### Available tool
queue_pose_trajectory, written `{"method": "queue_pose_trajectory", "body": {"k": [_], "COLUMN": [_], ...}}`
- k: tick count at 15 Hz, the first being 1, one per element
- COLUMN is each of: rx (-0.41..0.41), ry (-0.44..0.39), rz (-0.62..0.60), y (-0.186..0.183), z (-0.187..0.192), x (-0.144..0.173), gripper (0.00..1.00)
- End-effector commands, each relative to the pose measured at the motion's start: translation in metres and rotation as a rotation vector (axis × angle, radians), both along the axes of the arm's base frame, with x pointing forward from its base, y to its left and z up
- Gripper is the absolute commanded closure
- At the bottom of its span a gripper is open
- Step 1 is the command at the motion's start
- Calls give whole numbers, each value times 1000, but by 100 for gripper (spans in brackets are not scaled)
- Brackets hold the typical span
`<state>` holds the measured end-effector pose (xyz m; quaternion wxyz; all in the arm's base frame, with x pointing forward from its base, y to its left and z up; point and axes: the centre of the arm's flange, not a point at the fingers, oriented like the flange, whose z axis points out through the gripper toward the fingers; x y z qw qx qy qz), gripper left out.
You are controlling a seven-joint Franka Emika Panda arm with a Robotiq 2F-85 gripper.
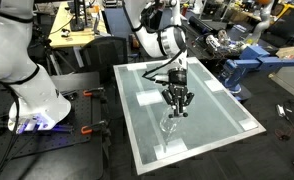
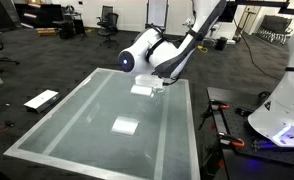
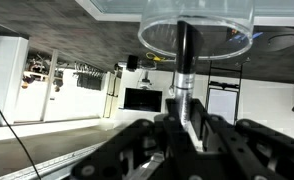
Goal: Put the marker in the glass then put it back on the table
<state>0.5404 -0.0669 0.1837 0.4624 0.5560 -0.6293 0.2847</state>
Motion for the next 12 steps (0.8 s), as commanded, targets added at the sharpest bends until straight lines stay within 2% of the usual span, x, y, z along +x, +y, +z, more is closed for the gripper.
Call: {"method": "queue_pose_trajectory", "body": {"k": [1,6,8,12], "rx": [-23,-26,-29,-34], "ry": [-16,-23,-38,-86], "rz": [-12,-14,-11,-10], "y": [0,2,5,12], "z": [0,5,11,29], "x": [4,3,2,1], "gripper": [49,12,0,0]}}
